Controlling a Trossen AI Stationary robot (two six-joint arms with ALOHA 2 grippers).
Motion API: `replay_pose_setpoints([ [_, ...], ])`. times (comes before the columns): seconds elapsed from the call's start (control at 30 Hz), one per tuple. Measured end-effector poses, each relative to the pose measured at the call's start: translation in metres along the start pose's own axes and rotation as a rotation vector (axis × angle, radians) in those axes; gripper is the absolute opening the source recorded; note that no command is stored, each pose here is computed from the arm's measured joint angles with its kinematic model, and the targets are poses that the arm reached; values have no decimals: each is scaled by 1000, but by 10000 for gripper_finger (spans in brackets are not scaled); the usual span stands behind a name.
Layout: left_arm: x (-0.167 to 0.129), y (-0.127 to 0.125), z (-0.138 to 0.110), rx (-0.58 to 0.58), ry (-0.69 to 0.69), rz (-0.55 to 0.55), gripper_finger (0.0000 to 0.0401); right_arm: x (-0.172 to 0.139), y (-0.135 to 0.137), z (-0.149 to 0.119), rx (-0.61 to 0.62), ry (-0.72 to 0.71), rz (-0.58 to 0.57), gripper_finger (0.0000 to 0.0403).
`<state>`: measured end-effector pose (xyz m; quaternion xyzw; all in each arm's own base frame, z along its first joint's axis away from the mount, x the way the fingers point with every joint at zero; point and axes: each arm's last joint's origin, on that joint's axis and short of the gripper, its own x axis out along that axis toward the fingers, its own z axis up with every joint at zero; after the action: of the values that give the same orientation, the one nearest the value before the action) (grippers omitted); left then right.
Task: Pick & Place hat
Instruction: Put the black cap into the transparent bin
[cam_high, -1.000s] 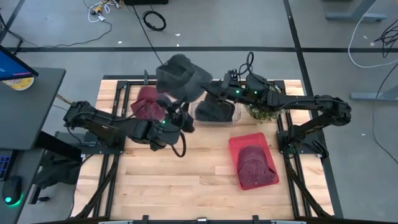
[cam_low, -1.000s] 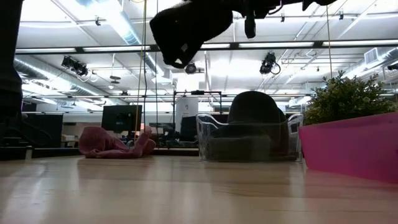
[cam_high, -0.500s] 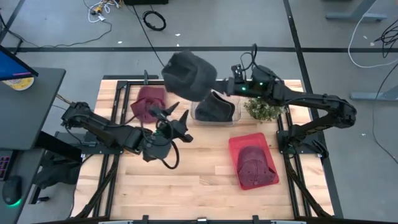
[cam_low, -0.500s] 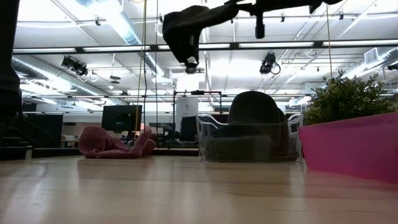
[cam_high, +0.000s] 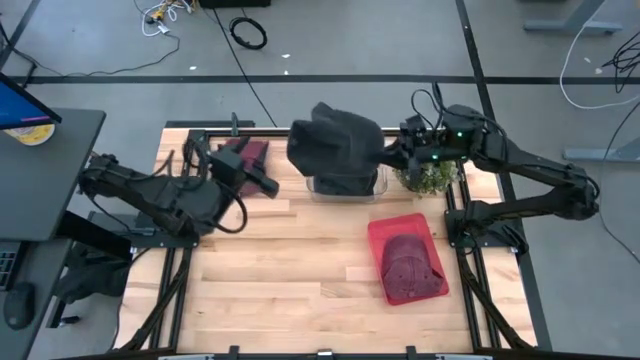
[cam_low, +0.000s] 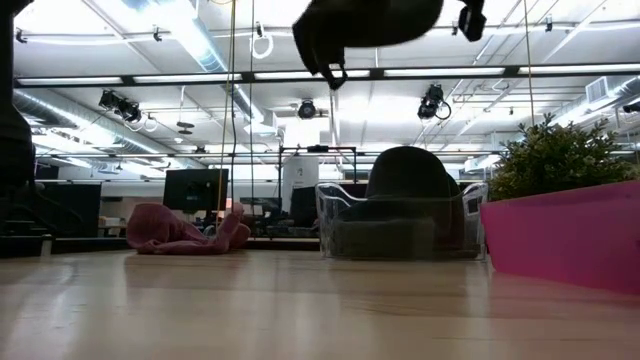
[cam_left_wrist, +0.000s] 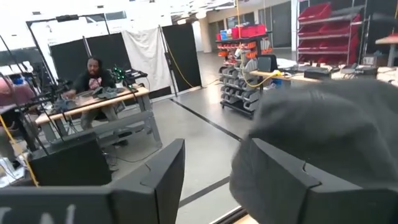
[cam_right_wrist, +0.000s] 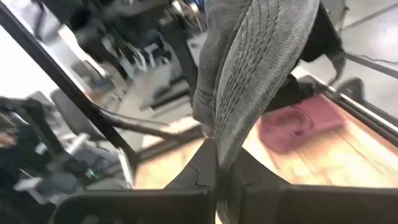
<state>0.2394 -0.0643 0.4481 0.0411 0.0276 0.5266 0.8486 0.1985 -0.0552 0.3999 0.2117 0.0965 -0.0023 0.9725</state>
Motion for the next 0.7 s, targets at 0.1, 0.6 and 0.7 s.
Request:
replay_pose_setpoints([
  [0.1, 4, 3, 1, -16, 1, 7, 181, -6, 0, -5, -30, 68, -32, 2],
  [0.6, 19, 3, -10, -52, 29, -27, 177, 11, 16, 34, -237, 506, -244, 2],
  [0.7, 19, 3, -11, -42, 32, -26, 177, 28, 9, 34, -234, 598, -280, 2],
])
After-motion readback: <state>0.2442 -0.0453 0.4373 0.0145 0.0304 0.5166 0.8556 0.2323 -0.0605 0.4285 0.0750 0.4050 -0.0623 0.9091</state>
